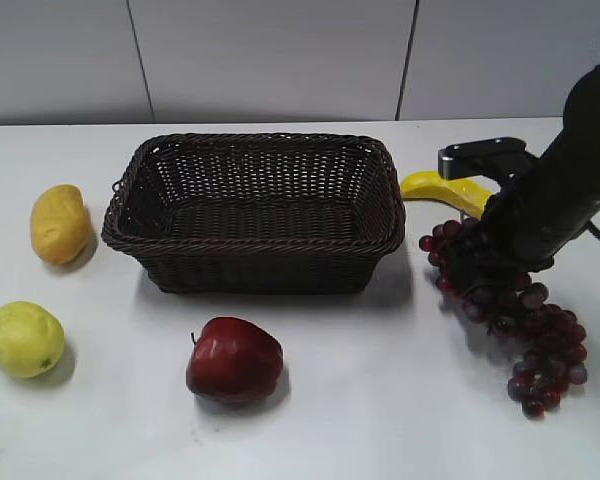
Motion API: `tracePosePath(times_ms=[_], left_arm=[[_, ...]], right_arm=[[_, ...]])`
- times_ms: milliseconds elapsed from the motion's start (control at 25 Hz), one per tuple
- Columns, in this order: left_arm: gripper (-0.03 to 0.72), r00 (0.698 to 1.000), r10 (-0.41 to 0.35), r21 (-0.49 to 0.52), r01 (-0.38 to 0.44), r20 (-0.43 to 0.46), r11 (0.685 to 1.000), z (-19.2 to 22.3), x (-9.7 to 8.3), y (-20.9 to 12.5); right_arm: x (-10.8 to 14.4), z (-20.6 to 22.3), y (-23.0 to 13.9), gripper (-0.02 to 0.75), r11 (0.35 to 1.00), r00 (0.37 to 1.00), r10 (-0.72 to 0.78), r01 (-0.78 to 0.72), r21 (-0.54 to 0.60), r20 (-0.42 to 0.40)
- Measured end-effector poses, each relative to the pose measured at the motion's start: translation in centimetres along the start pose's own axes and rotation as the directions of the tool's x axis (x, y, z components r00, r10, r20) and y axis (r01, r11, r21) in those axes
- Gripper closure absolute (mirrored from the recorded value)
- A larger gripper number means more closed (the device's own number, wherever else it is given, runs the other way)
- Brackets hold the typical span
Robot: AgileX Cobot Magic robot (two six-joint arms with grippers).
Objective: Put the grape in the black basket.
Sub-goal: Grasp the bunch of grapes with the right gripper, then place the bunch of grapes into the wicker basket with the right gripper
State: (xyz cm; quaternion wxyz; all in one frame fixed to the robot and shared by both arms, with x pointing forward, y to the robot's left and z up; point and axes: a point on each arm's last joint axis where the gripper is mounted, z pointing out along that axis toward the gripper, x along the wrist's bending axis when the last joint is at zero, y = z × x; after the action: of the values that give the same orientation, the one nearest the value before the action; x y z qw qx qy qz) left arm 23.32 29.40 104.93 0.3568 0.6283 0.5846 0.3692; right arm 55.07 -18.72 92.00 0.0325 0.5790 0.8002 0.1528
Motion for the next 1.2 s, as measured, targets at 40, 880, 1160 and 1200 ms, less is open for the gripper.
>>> tracePosePath(times_ms=[40,880,1160,1200], left_arm=[[0.453,1.0,0.0,0.0,0.0,0.0,1.0,0.0,0.0,0.0],[0.453,1.0,0.0,0.0,0.0,0.0,1.0,0.0,0.0,0.0],[0.453,1.0,0.0,0.0,0.0,0.0,1.0,0.0,0.0,0.0],[0.453,1.0,0.0,0.0,0.0,0.0,1.0,0.0,0.0,0.0]], right_arm=[[0.1,-0.8,0.1,0.448,1.0,1.0,-0.004,0.004,-0.011,-0.002],[4.6,-22.1,7.7,0.459,0.848,0.982,-0.12,0.026,-0.53,-0.143],[6.6,-21.3,10.4,0.461,0.796,0.95,-0.192,0.002,-0.605,-0.248],[7.1,-20.8,10.7,0.461,0.793,0.946,-0.204,0.009,-0.609,-0.251]])
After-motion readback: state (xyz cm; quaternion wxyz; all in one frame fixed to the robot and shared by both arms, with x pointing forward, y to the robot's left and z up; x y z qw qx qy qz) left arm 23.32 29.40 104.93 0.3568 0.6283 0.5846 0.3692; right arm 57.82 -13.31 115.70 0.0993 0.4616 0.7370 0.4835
